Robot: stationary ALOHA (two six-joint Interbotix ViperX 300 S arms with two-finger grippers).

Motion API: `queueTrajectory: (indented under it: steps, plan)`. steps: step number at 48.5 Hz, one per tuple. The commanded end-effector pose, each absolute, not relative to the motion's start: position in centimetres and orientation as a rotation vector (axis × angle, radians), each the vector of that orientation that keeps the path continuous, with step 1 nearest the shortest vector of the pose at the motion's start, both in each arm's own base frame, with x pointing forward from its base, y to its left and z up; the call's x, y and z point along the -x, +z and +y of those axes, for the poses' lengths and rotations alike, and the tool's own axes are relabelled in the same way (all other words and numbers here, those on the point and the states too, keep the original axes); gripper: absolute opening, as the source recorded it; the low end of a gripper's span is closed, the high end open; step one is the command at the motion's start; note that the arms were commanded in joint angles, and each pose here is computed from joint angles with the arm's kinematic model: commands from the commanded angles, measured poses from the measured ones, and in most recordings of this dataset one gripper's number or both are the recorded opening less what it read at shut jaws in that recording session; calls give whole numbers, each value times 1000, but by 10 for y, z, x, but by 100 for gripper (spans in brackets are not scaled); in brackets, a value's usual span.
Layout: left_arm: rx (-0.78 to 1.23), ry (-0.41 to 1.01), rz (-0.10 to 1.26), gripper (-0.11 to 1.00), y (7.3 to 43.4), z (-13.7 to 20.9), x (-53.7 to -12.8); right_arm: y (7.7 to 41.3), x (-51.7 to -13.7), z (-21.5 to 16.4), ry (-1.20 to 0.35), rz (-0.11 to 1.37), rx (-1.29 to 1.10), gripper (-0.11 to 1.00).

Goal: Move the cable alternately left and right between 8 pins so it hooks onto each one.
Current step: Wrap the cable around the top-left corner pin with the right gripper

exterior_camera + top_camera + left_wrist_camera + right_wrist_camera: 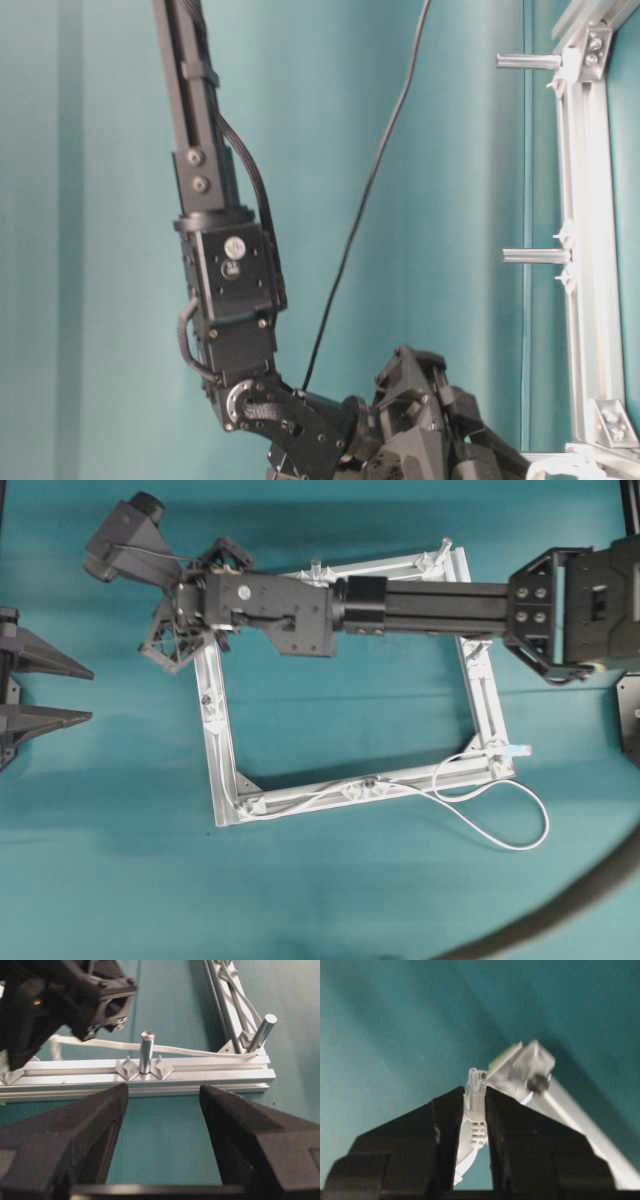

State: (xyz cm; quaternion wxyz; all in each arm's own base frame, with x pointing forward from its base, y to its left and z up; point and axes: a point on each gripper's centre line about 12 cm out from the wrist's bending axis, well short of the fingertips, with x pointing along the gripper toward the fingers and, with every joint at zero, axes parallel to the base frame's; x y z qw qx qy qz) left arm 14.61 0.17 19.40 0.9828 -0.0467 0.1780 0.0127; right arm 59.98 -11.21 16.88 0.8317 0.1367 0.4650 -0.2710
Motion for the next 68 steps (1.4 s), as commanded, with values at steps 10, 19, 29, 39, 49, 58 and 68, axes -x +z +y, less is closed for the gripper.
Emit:
queueTrajectory:
  steps: [10,19,29,39,49,58,68]
  plan:
    - [83,23,347,63,198,2,-148,197,-615,-128,-510,897,-200,16]
    - [84,23,347,63,198,2,-148,192,-624,-134,-454,858,-108,16]
    - [85,23,349,63,198,2,-148,189,-624,-150,-478,846,-46,16]
    - [84,23,347,63,198,2,-148,195,-619,-171,-556,828,9,16]
    - [84,23,347,63,198,2,-148,197,-615,-179,-658,791,-73,16]
    - [84,23,347,63,198,2,-148,198,-608,-186,-772,785,-118,16]
    - [85,23,349,63,198,2,-148,202,-598,-188,-866,808,-140,16]
